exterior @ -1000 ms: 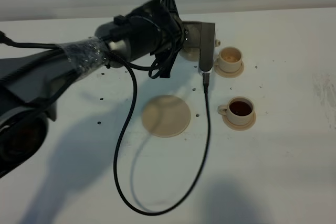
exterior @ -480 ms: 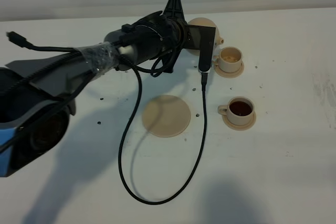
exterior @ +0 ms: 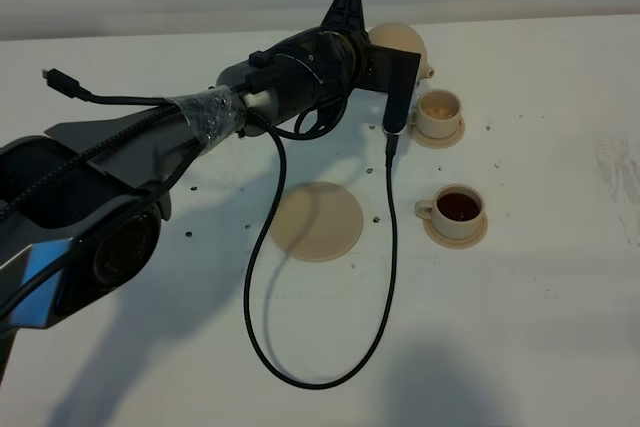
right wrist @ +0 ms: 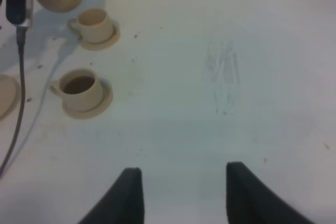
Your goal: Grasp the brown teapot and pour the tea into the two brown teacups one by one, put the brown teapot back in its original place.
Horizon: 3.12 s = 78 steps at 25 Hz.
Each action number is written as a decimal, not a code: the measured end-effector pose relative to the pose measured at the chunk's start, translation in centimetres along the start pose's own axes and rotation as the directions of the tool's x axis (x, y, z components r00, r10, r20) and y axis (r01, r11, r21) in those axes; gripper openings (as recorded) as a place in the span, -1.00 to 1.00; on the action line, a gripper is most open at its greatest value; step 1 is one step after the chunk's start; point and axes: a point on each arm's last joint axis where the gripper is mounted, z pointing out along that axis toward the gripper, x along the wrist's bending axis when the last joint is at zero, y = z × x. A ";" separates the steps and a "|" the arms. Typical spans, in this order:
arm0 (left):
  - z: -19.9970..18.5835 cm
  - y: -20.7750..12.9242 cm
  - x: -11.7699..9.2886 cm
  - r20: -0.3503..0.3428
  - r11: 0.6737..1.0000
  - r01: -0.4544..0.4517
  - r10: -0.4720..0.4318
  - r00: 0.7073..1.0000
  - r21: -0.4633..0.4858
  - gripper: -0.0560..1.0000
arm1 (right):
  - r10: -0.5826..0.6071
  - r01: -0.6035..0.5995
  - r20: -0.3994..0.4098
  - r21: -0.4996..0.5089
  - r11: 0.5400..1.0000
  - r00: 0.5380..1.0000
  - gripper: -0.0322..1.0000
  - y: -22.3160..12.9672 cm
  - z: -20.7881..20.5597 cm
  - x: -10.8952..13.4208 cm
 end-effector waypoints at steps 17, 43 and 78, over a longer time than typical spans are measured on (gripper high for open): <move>-0.2 1.7 0.3 -0.097 0.965 -0.262 0.263 0.960 0.022 -0.70 | 0.000 0.000 -0.001 0.000 1.000 1.000 -0.17 0.0 0.0 0.0; -0.4 2.0 1.1 -0.181 0.892 -0.448 0.450 0.874 0.057 -0.70 | 0.000 0.000 -0.001 0.000 1.000 1.000 -0.17 0.0 0.0 0.0; -0.5 2.1 1.6 -0.225 0.878 -0.472 0.478 0.849 0.084 -0.70 | 0.000 0.000 -0.001 0.000 1.000 1.000 -0.17 0.0 0.0 0.0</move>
